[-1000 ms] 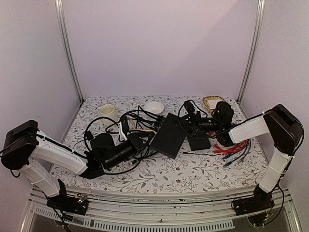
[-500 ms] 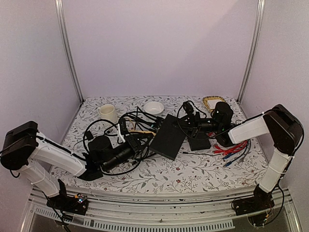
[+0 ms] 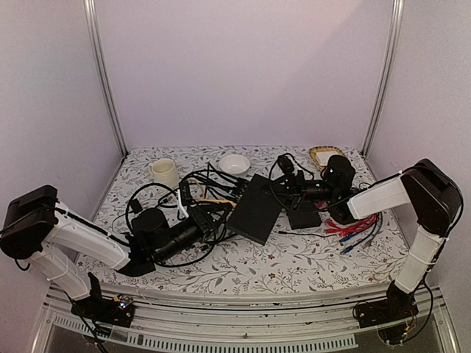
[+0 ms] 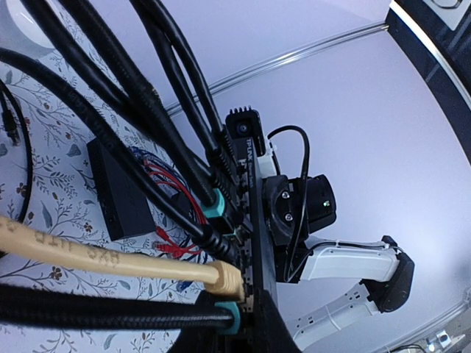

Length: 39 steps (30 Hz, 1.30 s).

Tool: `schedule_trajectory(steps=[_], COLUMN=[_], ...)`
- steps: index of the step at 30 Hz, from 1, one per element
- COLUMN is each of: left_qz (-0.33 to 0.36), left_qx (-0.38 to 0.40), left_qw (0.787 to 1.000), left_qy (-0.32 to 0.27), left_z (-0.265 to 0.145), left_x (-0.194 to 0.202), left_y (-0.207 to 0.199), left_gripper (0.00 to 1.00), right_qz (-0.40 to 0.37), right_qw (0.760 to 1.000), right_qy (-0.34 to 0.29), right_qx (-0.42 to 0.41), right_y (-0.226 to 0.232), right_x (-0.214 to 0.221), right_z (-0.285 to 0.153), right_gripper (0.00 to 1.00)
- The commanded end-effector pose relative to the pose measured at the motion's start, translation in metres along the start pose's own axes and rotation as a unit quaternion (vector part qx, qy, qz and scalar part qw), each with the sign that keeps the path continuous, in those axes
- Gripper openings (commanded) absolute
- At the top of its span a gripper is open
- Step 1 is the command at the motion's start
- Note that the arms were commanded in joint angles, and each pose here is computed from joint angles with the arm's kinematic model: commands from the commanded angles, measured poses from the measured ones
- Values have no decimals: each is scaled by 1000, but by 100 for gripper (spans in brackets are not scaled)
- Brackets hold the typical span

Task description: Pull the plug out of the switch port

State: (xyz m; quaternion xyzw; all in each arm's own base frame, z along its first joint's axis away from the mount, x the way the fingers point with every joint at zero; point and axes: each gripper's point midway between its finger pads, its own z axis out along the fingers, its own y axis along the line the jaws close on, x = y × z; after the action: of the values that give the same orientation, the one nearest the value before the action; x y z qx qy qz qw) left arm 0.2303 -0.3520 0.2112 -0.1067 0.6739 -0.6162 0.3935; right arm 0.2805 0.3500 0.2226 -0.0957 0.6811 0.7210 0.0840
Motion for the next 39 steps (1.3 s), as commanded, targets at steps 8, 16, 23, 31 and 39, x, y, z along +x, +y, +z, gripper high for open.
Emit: schedule_trajectory(steps=[8, 16, 23, 31, 39], left_qz=[21, 2, -2, 2, 17], left_qx=[-81, -83, -85, -97, -111], left_qw=[991, 989, 988, 985, 982], left_qy=[-101, -119, -130, -141, -153], left_z=[-22, -31, -35, -43, -50], left_x=[-43, -48, -51, -55, -62], left_y=[36, 44, 46, 52, 54], left_gripper=[0, 0, 0, 0, 0], right_qz=[-64, -65, -63, -58, -52], right_qw=[997, 997, 997, 997, 997], right_qy=[-32, -36, -38, -43, -50], right_qx=[-37, -35, -36, -34, -35], right_y=[38, 38, 39, 36, 34], right_x=[-28, -30, -32, -36, -45], right_z=[-21, -24, -25, -30, -36], right_gripper=[2, 2, 1, 1, 2])
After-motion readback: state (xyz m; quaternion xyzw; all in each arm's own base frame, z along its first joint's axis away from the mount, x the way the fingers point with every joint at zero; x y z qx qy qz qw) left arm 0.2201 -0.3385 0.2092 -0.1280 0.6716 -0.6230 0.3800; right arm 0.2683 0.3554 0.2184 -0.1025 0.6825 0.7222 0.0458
